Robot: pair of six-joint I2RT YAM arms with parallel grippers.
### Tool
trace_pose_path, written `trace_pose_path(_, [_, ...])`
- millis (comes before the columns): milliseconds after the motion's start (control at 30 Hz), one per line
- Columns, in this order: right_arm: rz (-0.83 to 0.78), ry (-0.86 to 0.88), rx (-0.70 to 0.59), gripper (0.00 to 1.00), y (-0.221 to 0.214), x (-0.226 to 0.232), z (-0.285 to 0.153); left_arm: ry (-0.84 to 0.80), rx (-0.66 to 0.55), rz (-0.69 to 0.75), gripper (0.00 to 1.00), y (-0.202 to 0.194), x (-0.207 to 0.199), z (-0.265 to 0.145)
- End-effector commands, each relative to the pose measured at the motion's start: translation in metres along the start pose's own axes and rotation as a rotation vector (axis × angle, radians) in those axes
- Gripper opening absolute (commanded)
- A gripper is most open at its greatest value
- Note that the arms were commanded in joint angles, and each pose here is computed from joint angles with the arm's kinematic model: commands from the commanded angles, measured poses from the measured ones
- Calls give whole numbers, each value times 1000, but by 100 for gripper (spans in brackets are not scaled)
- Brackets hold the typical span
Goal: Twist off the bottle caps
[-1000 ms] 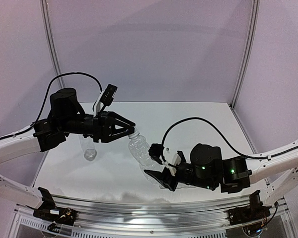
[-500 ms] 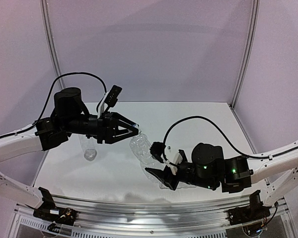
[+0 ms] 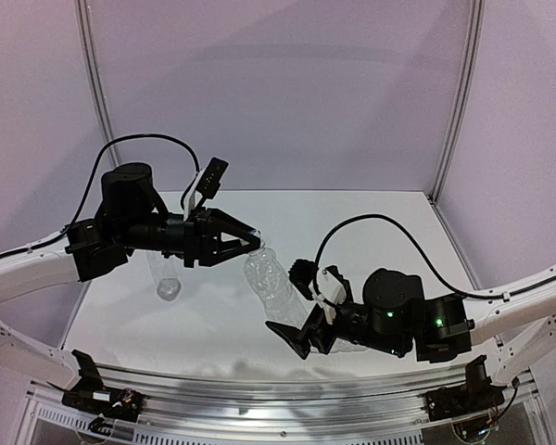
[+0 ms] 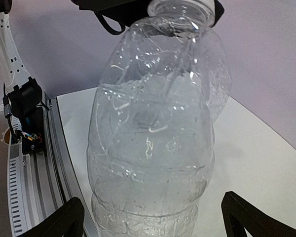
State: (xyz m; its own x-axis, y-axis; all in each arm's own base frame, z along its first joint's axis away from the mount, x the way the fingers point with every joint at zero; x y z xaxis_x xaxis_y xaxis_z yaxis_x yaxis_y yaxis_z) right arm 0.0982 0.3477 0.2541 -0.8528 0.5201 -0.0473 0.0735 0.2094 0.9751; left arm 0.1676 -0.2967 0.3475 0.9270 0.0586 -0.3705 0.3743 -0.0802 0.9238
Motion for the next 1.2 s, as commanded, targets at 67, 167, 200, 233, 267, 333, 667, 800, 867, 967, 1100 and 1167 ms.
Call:
trace_pose_path(67, [67,6,-78,99,2,0,-5,-21,-51,19,6,7,-12,-6])
trace_pose_path(167, [72,29,-77,99,1,4,-2,-32,-54,30,5,7,-16,-7])
trace_pose_path(200, [73,36,-77,99,1,5,-1,-35,-56,34,5,7,-17,-7])
trace_pose_path(233, [74,37,-78,99,0,5,0,-37,-57,35,5,8,-18,-8])
trace_pose_path(267, [77,38,-83,97,0,5,0,-38,-60,38,5,8,-19,-8])
trace_pose_path(333, [79,46,-87,92,-1,6,0,-39,-64,39,5,8,-19,-9])
trace_pose_path(667, [88,70,-93,52,-1,8,2,-35,-84,61,6,7,-21,-12])
trace_pose_path(800, [87,82,-92,48,-1,9,1,-31,-111,88,61,6,-21,-15])
trace_pose_path(867, [87,94,-94,47,-1,10,1,-30,-124,97,77,5,-23,-18])
trace_pose_path(967, [79,132,-92,46,-2,14,0,-39,-142,110,77,6,-25,-21])
trace_pose_path(1100, [76,164,-96,46,-2,18,0,-82,-150,113,69,6,-31,-21])
trace_pose_path(1167, [75,167,-97,46,-2,19,0,-88,-152,112,63,6,-31,-21])
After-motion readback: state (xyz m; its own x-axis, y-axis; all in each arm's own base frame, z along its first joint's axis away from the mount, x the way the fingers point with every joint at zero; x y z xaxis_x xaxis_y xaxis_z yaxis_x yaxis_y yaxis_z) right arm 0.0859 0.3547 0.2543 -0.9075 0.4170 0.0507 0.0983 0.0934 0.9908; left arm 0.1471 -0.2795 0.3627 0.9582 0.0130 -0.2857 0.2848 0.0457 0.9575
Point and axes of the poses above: each gripper's point midway between its finger pads, its own z axis out along the fingers, its own x axis along the line the jaws close on, y = z × x, the point moved 6 cm from there along -z, back along the fingers, and after that the axes turned 1 degree about z, right-handed, at the moved point
